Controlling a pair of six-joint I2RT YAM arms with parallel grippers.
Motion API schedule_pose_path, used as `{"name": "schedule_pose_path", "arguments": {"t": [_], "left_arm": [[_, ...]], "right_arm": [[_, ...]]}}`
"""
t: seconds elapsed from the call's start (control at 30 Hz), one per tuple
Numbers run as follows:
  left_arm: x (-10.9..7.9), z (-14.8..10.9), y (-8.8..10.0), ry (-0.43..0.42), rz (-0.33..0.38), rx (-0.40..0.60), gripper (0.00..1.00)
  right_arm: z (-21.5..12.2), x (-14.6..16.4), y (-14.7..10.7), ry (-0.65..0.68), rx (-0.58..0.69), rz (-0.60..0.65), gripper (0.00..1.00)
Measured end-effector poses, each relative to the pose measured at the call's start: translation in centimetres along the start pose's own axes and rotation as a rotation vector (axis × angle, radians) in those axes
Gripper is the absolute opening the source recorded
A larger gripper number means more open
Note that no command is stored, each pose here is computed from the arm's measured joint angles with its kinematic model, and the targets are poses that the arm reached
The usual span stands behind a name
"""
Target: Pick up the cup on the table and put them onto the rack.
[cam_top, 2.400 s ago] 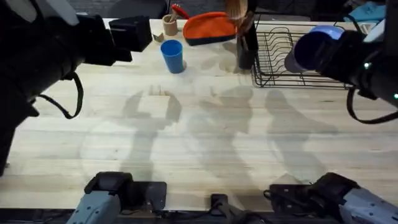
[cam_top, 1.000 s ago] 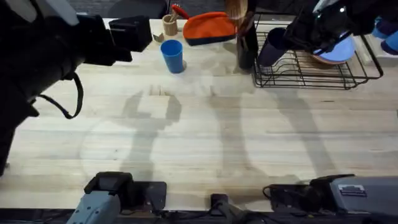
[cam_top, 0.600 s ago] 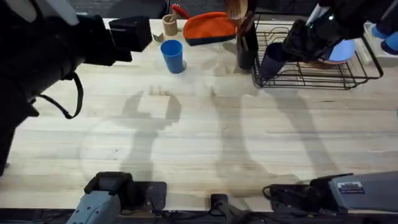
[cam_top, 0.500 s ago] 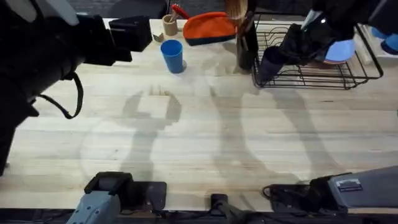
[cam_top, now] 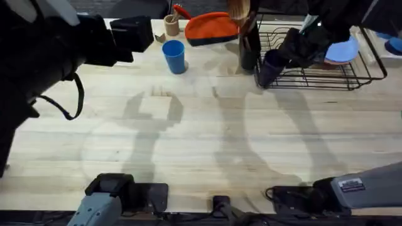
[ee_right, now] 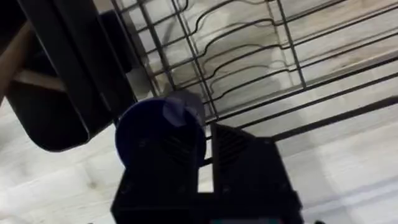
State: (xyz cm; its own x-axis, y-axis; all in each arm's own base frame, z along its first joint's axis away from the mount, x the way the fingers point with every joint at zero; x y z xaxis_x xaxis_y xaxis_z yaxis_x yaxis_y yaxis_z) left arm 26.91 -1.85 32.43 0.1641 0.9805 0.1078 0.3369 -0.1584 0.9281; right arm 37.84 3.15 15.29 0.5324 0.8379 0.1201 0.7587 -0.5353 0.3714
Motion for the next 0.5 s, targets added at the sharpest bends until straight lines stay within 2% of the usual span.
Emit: {"name": "schedule_pose_path", "arguments": {"t": [0.03, 0.2, 0.5], "left_arm": [[0.0, 0.0, 0.0, 0.0, 0.0, 0.0, 0.994], [0.0, 0.0, 0.0, 0.0, 0.0, 0.0, 0.993], [0.0, 0.0, 0.0, 0.0, 0.0, 0.0, 0.993]], "right_arm": [[0.0, 0.0, 0.01, 0.0, 0.0, 0.0, 0.186], [0.0, 0.01, 0.02, 0.0, -0.001, 0.0, 0.252], [-0.01, 0.33, 0.39, 0.014, -0.017, 0.003, 0.259]]}}
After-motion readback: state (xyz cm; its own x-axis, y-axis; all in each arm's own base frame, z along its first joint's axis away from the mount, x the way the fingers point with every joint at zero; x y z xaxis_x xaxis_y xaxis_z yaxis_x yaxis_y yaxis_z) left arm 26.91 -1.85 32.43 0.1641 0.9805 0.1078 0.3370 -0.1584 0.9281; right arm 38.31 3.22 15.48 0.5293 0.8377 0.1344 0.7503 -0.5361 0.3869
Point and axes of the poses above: each hand's point on the last joint's axis, 136 mm out from that joint toward the fingers, its own z axis out along the fingers, its own x axis along the line the jaws close on, y = z × x, the point moved 2 cm from there along -z, back along the fingers, and after that the axes turned 9 degrees about z, right-handed, at the moved point
